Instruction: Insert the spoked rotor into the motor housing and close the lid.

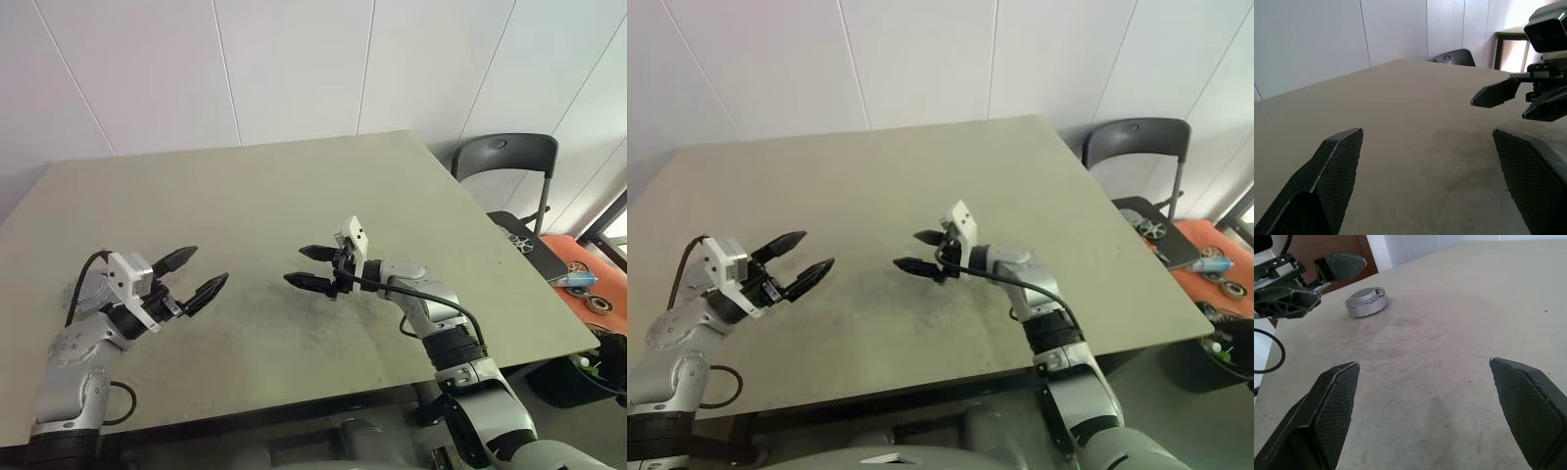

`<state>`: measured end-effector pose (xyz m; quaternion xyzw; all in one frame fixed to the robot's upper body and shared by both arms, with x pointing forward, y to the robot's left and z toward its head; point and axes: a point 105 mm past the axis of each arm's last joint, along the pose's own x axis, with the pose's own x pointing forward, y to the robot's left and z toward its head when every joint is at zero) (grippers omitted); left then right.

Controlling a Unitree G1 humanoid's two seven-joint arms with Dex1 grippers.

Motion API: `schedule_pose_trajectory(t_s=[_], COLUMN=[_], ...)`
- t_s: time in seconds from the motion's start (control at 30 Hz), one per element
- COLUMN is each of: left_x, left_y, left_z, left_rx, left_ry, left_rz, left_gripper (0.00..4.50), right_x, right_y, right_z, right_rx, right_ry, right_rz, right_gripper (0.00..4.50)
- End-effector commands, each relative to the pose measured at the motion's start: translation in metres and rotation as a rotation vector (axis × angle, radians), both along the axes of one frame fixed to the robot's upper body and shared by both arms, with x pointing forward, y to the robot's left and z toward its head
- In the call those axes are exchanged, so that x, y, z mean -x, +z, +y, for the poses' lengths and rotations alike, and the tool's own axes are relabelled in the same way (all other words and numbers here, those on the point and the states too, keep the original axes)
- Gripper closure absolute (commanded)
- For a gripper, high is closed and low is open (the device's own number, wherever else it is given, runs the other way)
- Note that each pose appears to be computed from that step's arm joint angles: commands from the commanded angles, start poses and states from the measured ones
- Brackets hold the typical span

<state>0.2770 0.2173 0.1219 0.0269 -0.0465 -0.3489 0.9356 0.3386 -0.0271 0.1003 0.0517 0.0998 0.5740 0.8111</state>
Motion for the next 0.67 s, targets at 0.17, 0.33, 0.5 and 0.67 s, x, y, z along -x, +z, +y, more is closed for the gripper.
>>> schedule_pose_trajectory(t_s=[0.17, 0.33, 0.5, 0.67], left_x=[-0.0048, -0.0052, -0.0049, -0.0043], left_y=[0.0144, 0.0141, 0.0118, 0.0097], left_z=[0.0017, 0.0027, 0.0024, 0.0019], left_rx=[-0.014, -0.013, -0.016, -0.017], left_ry=[0.006, 0.014, 0.015, 0.018], left_rz=[-0.075, -0.081, -0.081, -0.08], left_gripper=[0.0, 0.0, 0.0, 0.0], right_x=[-0.0007, -0.0024, -0.004, -0.0039], right_y=[0.0167, 0.0177, 0.0177, 0.0175], right_z=[0.0068, 0.005, 0.0049, 0.0052], right_rx=[-0.023, -0.018, -0.011, -0.008], right_ry=[0.027, 0.025, 0.021, 0.023], right_rz=[-0.065, -0.07, -0.084, -0.084], right_gripper=[0.03, 0.03, 0.03, 0.03])
